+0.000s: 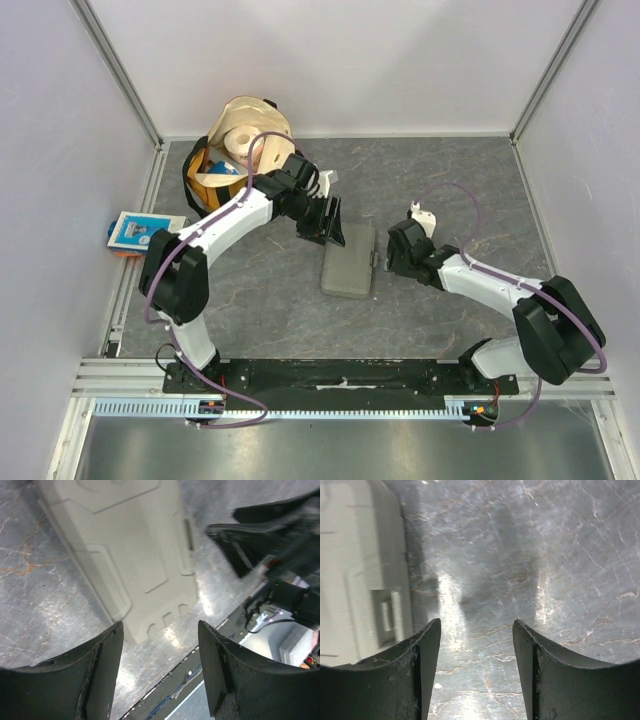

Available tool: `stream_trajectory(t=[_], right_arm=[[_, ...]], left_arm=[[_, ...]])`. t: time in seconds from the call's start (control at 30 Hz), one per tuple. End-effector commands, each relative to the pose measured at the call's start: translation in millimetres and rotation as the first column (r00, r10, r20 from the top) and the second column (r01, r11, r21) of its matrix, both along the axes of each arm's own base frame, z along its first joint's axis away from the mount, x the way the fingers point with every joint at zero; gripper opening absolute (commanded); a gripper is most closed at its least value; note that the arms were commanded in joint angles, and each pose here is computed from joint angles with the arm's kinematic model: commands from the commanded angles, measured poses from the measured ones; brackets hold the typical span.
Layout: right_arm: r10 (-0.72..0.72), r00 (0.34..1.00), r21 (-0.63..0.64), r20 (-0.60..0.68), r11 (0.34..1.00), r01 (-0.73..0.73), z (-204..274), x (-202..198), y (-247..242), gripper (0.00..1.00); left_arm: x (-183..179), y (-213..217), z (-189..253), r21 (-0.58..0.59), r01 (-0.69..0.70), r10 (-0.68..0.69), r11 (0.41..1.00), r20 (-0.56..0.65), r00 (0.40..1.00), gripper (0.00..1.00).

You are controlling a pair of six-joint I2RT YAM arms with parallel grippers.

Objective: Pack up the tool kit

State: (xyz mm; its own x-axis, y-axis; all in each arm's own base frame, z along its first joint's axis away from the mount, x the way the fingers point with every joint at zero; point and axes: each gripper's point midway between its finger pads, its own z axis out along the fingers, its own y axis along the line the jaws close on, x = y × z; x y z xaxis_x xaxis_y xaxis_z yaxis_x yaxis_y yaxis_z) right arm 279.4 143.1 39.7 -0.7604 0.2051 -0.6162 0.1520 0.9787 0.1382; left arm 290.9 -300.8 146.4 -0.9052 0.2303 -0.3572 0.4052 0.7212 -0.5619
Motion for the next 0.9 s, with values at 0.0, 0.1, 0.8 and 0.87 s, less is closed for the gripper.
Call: stream_trajectory(t=[0.0, 0.1, 0.8, 0.87], right_arm=[[0.034, 0.996, 0.087, 0.082, 0.995, -0.041, 44, 21, 23, 0.73], [0.083, 0.992, 0.144, 0.093, 0.985, -0.096, 52, 27, 41, 0.83], [0.246, 0.950, 0.191, -0.190, 0.959, -0.211, 4, 6, 87, 0.61], [0.247, 0.947, 0.193, -0.204, 0.959, -0.209, 3, 3, 89, 0.57]], left_arm=[[6, 11, -49, 0.114, -0.057, 0.061, 0.992, -0.035, 0.998, 0.68], [7, 15, -69, 0.168, -0.077, 0.087, 0.983, -0.053, 0.995, 0.68], [-10, 9, -105, 0.198, -0.058, 0.096, 0.979, -0.188, 0.978, 0.49], [-10, 4, -103, 0.184, -0.058, 0.094, 0.981, -0.198, 0.976, 0.47]])
